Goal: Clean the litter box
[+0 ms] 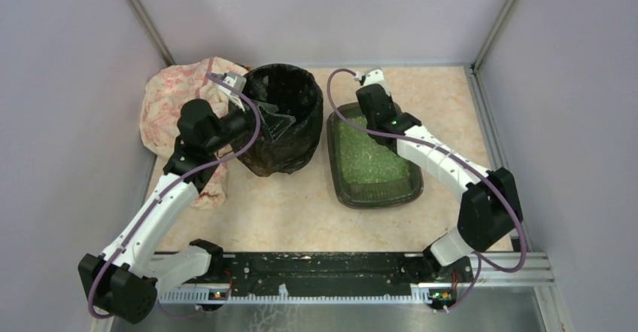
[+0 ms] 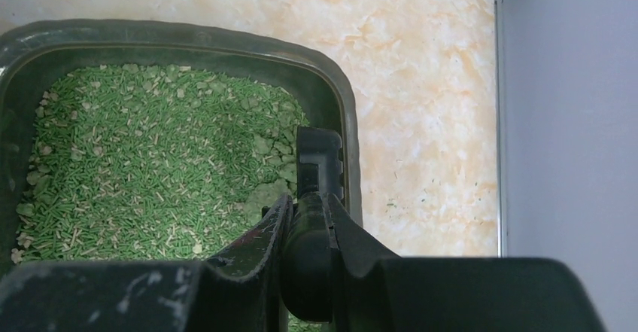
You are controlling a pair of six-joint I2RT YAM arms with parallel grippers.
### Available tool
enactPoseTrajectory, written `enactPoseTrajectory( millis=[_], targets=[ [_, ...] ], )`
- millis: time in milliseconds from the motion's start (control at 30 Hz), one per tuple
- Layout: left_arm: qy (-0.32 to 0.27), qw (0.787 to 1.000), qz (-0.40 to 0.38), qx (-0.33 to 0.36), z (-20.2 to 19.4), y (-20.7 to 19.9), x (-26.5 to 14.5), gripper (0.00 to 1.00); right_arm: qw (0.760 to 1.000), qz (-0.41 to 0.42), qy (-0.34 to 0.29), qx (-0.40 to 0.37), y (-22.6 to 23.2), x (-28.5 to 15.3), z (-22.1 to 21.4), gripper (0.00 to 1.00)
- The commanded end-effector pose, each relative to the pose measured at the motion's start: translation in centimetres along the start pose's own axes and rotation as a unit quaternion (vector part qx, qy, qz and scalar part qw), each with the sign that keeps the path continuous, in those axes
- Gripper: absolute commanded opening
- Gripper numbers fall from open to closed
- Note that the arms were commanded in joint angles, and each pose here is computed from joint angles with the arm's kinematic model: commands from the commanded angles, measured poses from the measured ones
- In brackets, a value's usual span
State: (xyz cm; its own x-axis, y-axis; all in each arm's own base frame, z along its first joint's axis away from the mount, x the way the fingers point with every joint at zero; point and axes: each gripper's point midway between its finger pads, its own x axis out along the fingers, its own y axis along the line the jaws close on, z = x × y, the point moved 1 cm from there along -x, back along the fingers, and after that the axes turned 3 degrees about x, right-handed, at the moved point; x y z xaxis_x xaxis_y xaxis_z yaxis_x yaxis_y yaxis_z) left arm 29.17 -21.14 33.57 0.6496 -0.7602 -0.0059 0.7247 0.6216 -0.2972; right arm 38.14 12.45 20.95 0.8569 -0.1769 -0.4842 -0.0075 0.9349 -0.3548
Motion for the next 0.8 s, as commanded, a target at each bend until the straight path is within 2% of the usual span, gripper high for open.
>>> enactPoseTrajectory(
  millis=[0,367,567,767],
  targets=[
    [-0.015,1.0,-0.006,0.015,1.6,-0.3,0.0,0.85,1.0,0.008,-0.023,0.015,1.0,0.6,1.2,0.0],
    [-0.013,1.0,-0.007,0.014,1.5,-0.2,0.1,0.85,0.99,0.114,-0.029,0.08,4.9,0.0,2.8,0.0],
    [-0.015,1.0,-0.005,0.017,1.6,-0.3,0.0,0.84,0.987,0.134,-0.027,0.09,5.8,0.0,2.8,0.0],
    [-0.015,1.0,-0.006,0.017,1.6,-0.3,0.0,0.84,0.974,0.191,-0.053,0.113,6.7,-1.8,4.8,0.0]
  ],
)
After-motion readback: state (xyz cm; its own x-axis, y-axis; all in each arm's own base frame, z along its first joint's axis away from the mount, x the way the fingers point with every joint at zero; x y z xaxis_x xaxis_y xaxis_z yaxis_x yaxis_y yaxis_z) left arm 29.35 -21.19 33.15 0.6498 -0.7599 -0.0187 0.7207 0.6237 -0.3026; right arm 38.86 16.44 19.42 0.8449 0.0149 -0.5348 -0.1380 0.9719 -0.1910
